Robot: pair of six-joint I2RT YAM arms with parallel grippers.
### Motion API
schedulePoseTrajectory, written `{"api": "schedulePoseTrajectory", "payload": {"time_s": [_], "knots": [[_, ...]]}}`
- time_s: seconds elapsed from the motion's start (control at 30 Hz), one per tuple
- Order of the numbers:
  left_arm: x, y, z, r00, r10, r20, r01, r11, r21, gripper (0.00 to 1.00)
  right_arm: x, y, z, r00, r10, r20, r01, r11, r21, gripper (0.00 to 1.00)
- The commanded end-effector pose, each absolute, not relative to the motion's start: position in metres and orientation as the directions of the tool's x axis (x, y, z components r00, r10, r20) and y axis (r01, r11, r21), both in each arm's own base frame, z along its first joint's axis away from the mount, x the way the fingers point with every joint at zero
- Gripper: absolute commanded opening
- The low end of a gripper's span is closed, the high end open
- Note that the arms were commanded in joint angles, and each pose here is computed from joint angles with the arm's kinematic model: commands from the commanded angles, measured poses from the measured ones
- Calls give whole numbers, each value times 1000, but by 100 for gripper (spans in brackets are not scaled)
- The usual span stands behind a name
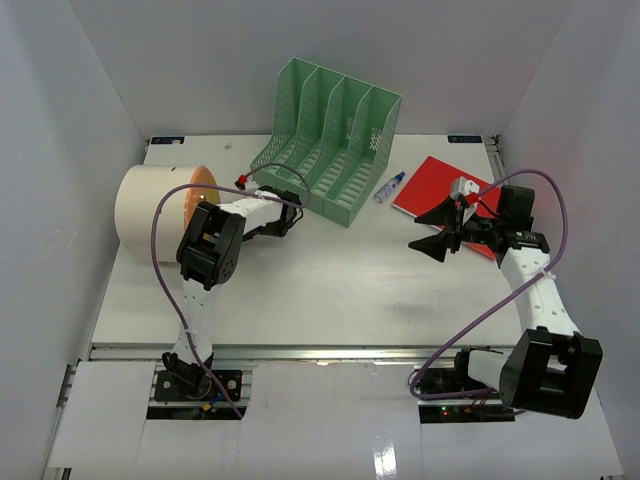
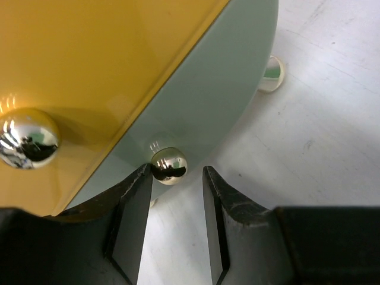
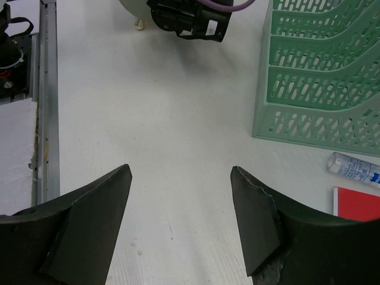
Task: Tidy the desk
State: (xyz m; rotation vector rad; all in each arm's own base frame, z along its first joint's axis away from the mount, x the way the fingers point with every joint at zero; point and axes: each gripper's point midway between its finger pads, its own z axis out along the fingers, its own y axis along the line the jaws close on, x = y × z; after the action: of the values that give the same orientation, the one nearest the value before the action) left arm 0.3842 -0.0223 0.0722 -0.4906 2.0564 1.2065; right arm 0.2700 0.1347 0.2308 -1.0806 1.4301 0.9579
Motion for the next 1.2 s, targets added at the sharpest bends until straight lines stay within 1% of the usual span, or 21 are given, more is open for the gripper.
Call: {"api": "schedulePoseTrajectory", "payload": {"time_s": [0.0,0.63,0.83,1.17], "knots": [[369,-8,84,-692,58,-719,-642,406,650,50,271,134,237,-20,-112,-994,-964,264,-11,74],[387,-11,106,-660,107,-743,-654,406,639,48,271,133,238,-17,-110,-994,-965,263,-13,74],[382,-9,98,-679,113,-725,-638,398,660,47,270,133,239,-11,-112,-994,-964,266,-20,74],[380,-9,96,-682,110,-723,-636,398,661,40,270,133,240,-9,-110,-994,-964,264,-21,74]]}}
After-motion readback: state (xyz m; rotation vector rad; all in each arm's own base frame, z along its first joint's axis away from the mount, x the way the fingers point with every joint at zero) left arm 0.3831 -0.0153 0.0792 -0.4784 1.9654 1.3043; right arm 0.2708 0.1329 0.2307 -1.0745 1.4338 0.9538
